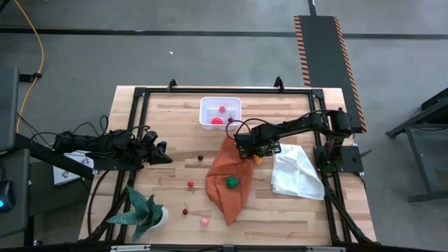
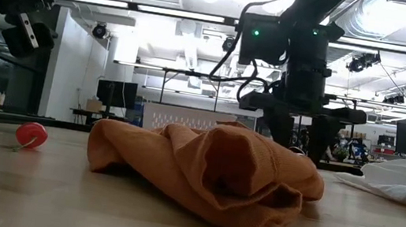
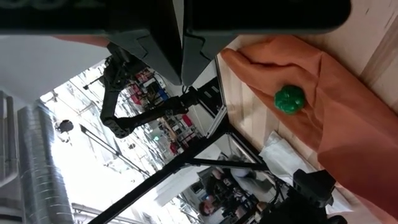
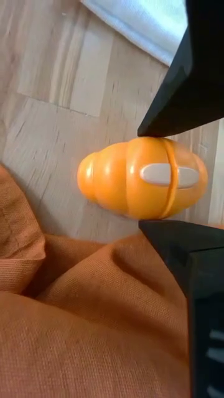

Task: Pick and placing Produce into tupperware
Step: Put the orange croissant into the white basket

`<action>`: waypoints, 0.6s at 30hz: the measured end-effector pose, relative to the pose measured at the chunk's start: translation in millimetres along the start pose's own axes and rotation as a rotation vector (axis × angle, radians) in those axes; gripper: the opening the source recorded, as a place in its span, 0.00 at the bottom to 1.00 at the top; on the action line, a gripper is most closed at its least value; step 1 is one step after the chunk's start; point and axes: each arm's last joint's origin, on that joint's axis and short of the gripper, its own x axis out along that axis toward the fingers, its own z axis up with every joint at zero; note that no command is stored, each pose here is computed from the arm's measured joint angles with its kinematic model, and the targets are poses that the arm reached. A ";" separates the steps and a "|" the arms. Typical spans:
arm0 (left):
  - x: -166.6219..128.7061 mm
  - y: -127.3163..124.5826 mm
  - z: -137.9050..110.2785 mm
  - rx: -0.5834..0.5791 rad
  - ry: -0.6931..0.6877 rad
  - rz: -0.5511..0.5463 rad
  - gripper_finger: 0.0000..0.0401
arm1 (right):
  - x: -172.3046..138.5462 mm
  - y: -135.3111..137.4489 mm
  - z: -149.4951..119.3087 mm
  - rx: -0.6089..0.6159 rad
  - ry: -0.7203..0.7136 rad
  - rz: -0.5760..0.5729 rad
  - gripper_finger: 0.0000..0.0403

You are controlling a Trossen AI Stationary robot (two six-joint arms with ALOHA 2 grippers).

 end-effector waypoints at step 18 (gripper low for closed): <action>0.0 -0.3 -0.1 0.000 0.006 -0.007 0.00 | -0.1 -4.0 -0.6 -0.017 -0.005 -0.044 0.49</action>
